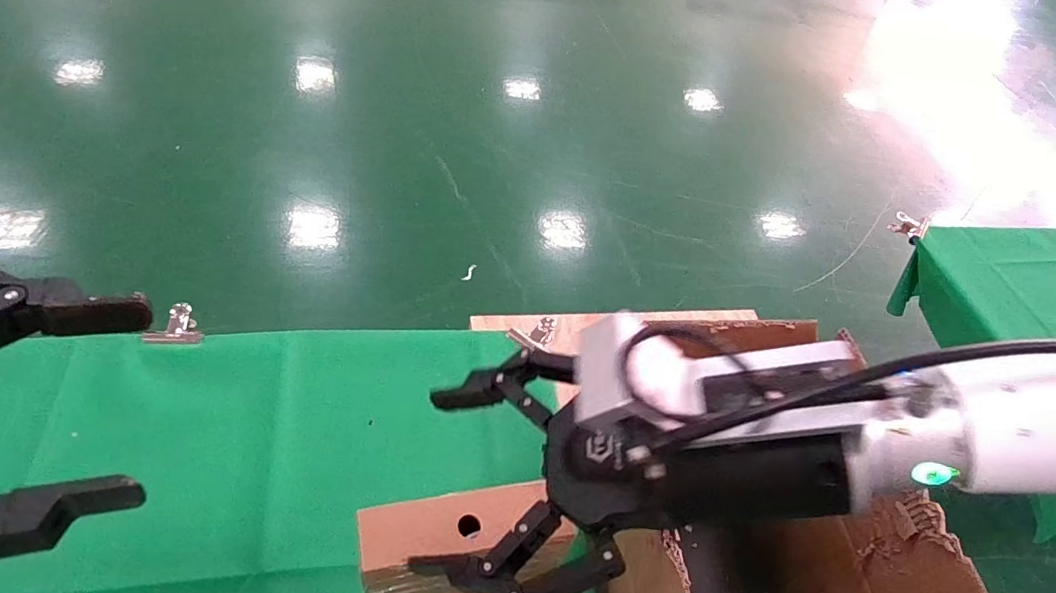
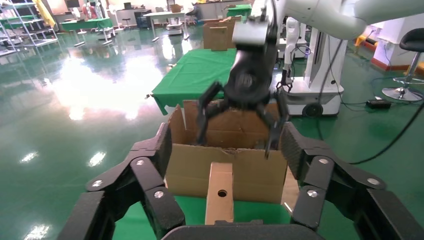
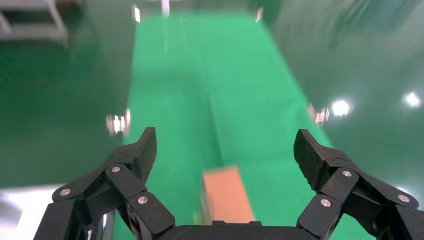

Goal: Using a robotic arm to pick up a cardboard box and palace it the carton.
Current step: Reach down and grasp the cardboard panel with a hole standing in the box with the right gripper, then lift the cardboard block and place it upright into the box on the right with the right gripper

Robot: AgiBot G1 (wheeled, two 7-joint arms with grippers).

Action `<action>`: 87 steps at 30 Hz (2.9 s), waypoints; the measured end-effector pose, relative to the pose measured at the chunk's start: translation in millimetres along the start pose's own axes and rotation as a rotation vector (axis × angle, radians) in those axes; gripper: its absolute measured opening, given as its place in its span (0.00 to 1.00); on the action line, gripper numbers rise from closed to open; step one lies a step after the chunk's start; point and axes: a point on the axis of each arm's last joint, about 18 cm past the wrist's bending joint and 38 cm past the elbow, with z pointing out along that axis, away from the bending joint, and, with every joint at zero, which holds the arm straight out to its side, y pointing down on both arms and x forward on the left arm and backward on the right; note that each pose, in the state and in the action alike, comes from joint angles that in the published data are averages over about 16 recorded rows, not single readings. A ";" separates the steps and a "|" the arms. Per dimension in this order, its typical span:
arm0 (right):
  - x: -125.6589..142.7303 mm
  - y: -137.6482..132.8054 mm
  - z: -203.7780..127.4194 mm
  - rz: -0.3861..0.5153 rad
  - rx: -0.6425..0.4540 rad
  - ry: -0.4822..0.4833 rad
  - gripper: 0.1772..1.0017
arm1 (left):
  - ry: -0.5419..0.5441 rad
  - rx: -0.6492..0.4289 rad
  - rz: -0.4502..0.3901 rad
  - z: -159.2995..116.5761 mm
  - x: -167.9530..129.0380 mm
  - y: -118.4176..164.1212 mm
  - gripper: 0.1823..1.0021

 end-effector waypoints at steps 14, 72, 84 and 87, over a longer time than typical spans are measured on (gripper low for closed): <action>24.9 18.5 48.2 -0.141 -0.353 -0.080 1.00 | 0.000 0.000 0.000 0.0 0.0 0.0 0.45; 37.5 33.6 79.0 -0.294 -0.588 -0.145 0.43 | 0.000 0.000 0.000 -0.1 -0.1 0.0 0.69; 52.0 17.4 64.0 -0.267 -0.551 -0.098 0.24 | 0.000 0.000 0.000 -0.1 -0.1 0.0 0.92; 61.7 6.1 53.3 -0.266 -0.535 -0.071 0.22 | 0.000 0.001 0.000 -0.1 -0.1 0.0 0.96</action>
